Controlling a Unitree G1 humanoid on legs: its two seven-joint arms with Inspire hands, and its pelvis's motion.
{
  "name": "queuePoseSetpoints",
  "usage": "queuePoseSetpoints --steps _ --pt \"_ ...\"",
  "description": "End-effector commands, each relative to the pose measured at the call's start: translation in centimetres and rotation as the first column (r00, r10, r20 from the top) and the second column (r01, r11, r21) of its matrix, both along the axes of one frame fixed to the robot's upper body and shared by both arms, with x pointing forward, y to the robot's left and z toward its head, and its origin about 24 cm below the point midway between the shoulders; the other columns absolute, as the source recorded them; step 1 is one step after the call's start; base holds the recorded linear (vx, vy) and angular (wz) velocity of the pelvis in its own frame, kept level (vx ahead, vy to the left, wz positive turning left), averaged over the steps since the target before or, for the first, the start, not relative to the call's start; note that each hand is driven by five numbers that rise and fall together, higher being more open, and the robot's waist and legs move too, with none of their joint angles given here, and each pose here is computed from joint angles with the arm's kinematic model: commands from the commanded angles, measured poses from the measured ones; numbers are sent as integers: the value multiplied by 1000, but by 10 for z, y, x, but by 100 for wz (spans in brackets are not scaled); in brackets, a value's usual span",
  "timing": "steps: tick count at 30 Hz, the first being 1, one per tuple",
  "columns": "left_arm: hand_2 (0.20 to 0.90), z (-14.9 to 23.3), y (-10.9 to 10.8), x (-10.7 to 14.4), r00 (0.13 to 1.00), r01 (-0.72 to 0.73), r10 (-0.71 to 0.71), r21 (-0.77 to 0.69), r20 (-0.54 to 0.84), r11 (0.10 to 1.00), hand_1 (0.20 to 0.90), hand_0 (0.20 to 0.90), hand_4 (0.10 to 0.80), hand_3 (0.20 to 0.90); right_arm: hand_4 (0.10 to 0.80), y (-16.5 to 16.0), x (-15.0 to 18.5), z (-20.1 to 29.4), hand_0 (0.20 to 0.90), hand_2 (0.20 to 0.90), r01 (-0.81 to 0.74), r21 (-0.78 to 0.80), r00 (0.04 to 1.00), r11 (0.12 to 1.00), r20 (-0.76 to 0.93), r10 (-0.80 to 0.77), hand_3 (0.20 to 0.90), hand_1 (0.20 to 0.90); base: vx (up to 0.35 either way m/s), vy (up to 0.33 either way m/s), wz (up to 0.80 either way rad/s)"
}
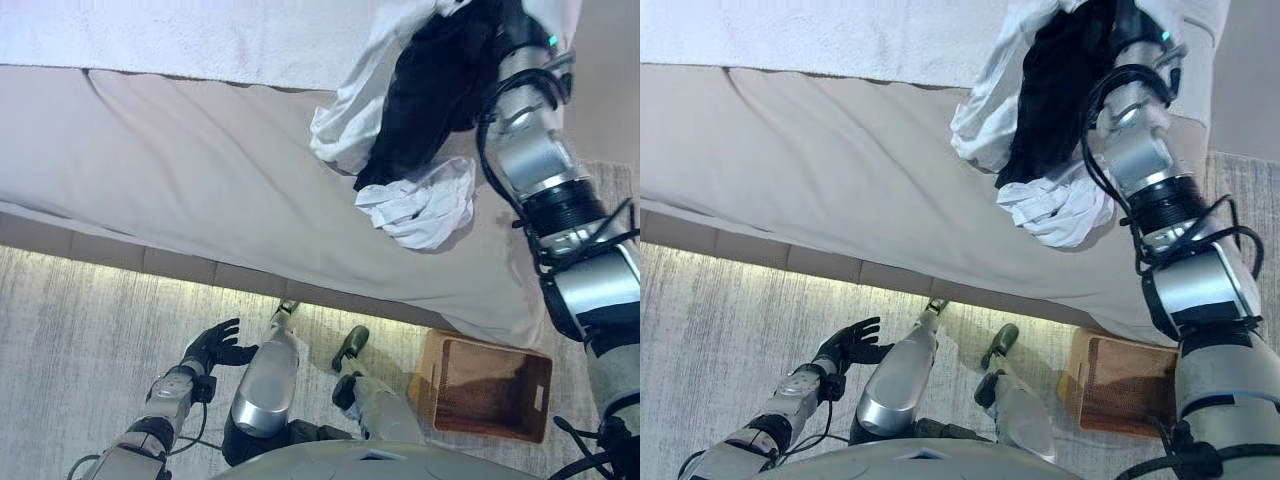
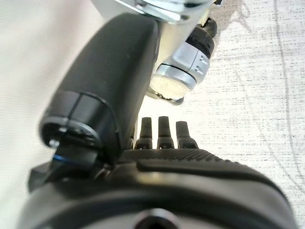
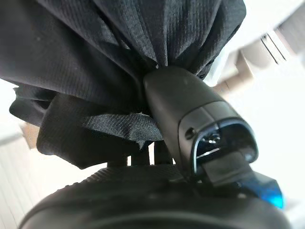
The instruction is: Pick up the clothes from the bed and place them into the basket
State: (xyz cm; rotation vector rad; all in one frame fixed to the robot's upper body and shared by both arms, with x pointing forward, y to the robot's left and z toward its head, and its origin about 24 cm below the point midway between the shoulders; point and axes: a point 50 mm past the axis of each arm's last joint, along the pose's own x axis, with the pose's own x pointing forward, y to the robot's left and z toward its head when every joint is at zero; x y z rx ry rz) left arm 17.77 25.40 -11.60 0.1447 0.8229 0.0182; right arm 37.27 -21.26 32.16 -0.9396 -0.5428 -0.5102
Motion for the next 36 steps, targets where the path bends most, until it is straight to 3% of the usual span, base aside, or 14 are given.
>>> queuePoseSetpoints --steps 1,3,6,11,22,23,24,25,32,36 --pt "900 -31 -8 -65 974 30 -32 -10 -223 999 900 900 800 900 100 6 -22 23 300 300 -67 -113 975 991 205 89 200 300 53 51 -10" --pt "900 -32 -8 -68 970 28 -29 -9 -241 1000 900 900 800 900 100 7 -19 17 300 300 -123 -97 980 988 144 136 200 300 75 41 -18" --pt "900 -35 -10 -73 959 40 -41 -8 -280 999 900 900 800 900 100 15 -6 -14 300 300 -248 -122 965 961 -117 234 200 300 121 45 -13" --pt "900 -37 -12 -78 950 64 -63 -6 -305 998 900 900 800 900 100 14 10 -44 300 300 -292 -136 908 947 -350 230 200 300 82 15 4" --pt "900 -29 2 -61 950 118 -99 46 -297 992 900 900 800 900 100 34 37 -47 300 300 -212 -119 896 970 -420 145 200 300 -19 -14 22" --pt "900 -27 4 -59 952 118 -98 52 -291 992 900 900 800 900 177 29 40 -48 366 366 -168 -119 894 979 -437 100 277 366 -83 27 24" --pt "900 -27 6 -58 953 116 -96 56 -286 992 900 900 800 900 525 24 42 -52 665 665 -128 -129 890 983 -452 57 625 665 -88 34 19" --pt "900 -26 6 -57 954 117 -96 60 -283 991 900 900 800 900 800 18 43 -55 900 900 -95 -130 879 987 -476 22 900 900 -59 23 17" --pt "900 -23 14 -55 957 116 -89 81 -277 990 900 900 800 900 800 -1 42 -59 900 900 -22 -153 864 988 -500 -58 900 900 -27 20 16" --pt "900 -24 12 -56 956 112 -90 64 -280 992 900 900 800 900 800 -1 37 -54 900 900 -25 -129 908 991 -418 -32 900 900 22 34 0"
